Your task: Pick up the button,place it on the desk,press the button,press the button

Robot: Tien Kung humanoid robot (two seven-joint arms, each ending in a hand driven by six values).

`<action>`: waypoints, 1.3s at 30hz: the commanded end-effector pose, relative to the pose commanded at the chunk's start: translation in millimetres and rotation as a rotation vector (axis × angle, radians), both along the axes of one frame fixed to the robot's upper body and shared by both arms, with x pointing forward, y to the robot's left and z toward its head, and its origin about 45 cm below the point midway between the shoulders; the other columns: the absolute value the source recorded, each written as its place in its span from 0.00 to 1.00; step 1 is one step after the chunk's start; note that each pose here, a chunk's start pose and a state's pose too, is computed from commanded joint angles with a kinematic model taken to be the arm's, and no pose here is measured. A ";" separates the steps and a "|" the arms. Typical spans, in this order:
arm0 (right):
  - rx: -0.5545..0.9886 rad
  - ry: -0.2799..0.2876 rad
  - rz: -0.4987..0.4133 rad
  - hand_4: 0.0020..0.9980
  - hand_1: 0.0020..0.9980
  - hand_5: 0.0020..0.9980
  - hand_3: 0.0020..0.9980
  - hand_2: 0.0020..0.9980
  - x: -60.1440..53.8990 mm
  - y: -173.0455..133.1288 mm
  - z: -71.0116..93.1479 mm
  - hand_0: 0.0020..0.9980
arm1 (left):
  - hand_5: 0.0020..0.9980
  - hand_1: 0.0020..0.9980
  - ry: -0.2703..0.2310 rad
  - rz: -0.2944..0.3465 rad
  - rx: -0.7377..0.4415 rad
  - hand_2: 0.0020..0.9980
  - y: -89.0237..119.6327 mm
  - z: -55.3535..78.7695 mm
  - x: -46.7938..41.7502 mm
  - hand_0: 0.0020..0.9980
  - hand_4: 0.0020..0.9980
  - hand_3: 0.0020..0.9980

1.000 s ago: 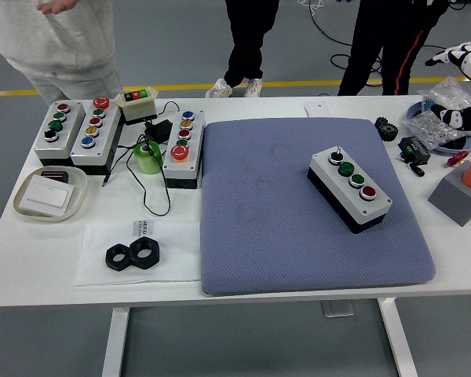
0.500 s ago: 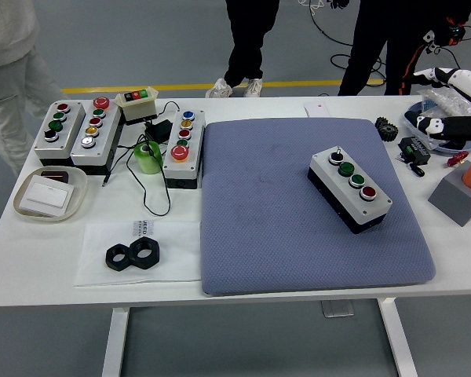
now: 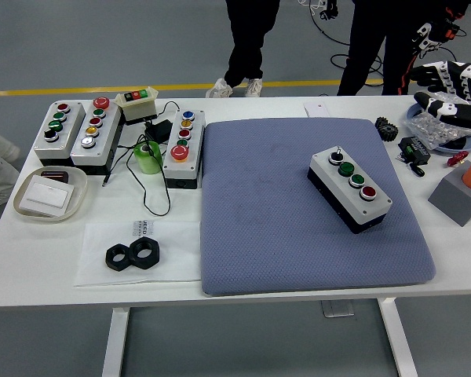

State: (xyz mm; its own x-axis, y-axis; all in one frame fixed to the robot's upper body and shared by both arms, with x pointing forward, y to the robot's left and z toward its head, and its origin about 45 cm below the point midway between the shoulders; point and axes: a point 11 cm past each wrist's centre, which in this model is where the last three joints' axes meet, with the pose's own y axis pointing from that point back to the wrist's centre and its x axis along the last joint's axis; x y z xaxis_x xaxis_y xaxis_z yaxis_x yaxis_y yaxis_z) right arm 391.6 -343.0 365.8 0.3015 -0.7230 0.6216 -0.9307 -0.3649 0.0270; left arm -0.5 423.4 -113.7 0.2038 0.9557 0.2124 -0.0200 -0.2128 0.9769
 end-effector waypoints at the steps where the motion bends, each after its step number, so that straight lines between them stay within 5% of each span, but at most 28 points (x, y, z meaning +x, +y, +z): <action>1: -0.001 0.000 0.000 0.64 0.86 0.51 0.80 0.83 0.0 -0.1 0.0 0.90 | 1.00 0.91 0.000 0.000 0.000 0.99 0.0 0.0 0.1 0.74 0.61 0.95; 21: -0.033 -0.017 -0.023 0.64 0.85 0.50 0.80 0.82 1.5 -5.2 2.4 0.90 | 1.00 0.91 -0.001 -0.001 -0.004 0.99 -2.6 -0.8 2.9 0.74 0.61 0.95; 30: 0.089 0.073 -0.004 0.64 0.85 0.51 0.80 0.82 -1.2 -2.5 -9.3 0.90 | 1.00 0.91 0.004 -0.002 -0.001 0.99 -0.8 -0.2 0.6 0.74 0.61 0.95; 31: 0.110 0.088 0.007 0.73 0.87 0.87 0.82 0.85 -2.1 -1.5 -11.1 0.91 | 1.00 0.91 0.004 -0.002 -0.001 0.99 -0.6 -0.2 0.3 0.74 0.61 0.95; 39: 0.141 0.113 0.015 0.74 0.87 0.92 0.83 0.86 -1.8 -3.7 -13.1 0.92 | 1.00 0.91 0.007 -0.004 0.002 0.99 1.1 0.4 -0.7 0.74 0.61 0.95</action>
State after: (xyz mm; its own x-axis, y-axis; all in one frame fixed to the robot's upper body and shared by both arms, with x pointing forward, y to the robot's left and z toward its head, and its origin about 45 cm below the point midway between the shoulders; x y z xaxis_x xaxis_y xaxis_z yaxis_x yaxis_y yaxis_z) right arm 389.8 -346.8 352.7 0.3755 -0.7953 0.4760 -0.9189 -0.3865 0.0791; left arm -1.1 424.5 -113.3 0.2093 0.9544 0.2129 -0.0137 -0.2149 0.9766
